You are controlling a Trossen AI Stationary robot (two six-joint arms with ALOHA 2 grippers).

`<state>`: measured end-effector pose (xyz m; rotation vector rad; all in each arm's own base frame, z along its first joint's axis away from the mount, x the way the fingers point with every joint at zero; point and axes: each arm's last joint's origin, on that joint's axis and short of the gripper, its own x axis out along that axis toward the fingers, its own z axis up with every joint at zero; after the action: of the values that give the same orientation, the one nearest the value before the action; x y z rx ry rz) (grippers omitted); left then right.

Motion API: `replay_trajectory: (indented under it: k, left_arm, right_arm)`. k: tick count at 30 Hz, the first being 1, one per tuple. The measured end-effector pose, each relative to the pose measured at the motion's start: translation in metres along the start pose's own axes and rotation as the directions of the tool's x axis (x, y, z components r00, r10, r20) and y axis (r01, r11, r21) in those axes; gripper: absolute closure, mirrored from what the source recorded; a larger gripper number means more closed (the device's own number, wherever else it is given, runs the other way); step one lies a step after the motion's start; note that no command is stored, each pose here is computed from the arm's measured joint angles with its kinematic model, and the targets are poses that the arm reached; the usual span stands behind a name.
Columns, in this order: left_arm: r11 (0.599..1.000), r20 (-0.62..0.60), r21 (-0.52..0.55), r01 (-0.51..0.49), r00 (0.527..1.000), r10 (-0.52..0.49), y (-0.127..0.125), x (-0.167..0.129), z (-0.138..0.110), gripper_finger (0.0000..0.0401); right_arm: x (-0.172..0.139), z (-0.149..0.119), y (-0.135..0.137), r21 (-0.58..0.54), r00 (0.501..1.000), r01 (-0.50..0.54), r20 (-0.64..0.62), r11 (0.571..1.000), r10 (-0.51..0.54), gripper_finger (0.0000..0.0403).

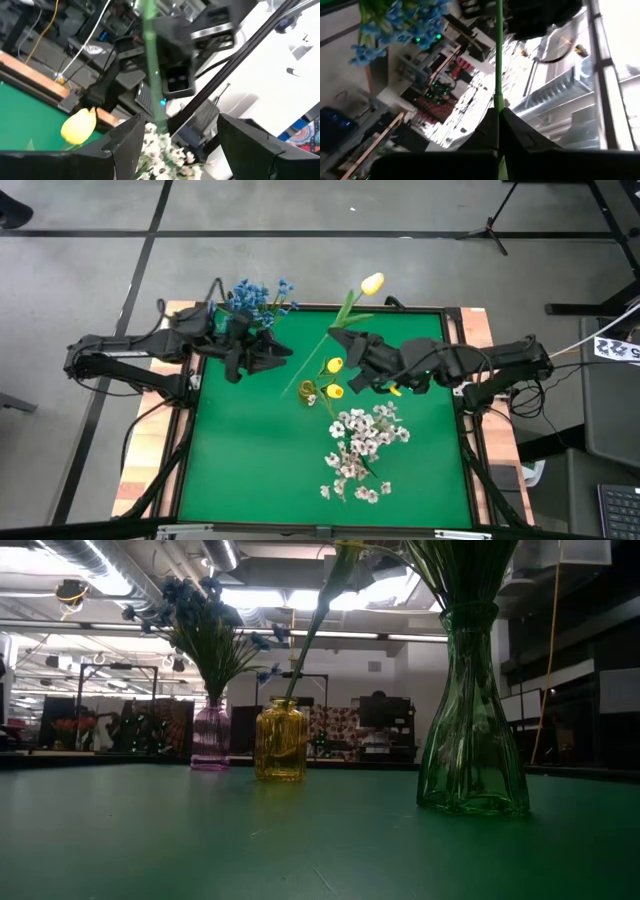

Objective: Sort flowers into vase by color
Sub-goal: Put the yellow flower into the yellow vase

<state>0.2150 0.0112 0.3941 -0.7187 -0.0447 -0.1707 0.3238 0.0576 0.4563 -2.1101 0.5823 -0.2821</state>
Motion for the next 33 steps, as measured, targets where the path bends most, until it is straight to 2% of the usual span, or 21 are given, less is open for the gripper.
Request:
replay_trajectory:
  k: [3, 11, 16, 24, 33]
  left_arm:
    - [1.0, -0.033, -0.006, 0.004, 0.999, -0.004, 0.009, 0.011, -0.003, 0.0157]
    - [0.995, -0.039, 0.003, 0.098, 0.994, -0.098, 0.017, 0.033, -0.006, 0.0157]
    - [0.994, -0.035, -0.008, 0.107, 0.994, -0.107, 0.018, 0.036, -0.006, 0.0157]
    - [0.992, -0.042, -0.007, 0.124, 0.991, -0.124, 0.017, 0.035, -0.006, 0.0157]
    - [0.992, -0.051, 0.001, 0.124, 0.991, -0.124, 0.017, 0.035, -0.007, 0.0158]
  right_arm:
    - [-0.003, 0.006, -0.004, 0.008, 0.999, 0.025, 0.026, 1.0, -0.026, 0.0401]
    - [-0.007, 0.014, -0.007, 0.013, 0.995, 0.061, 0.076, 0.998, -0.062, 0.0401]
    - [-0.003, 0.02, -0.006, 0.008, 0.993, 0.065, 0.094, 0.998, -0.066, 0.0402]
    - [0.021, 0.032, 0.005, -0.012, 0.994, 0.043, 0.099, 0.999, -0.042, 0.0402]
    - [0.029, 0.026, 0.006, 0.024, 0.993, 0.072, 0.093, 0.997, -0.074, 0.0402]
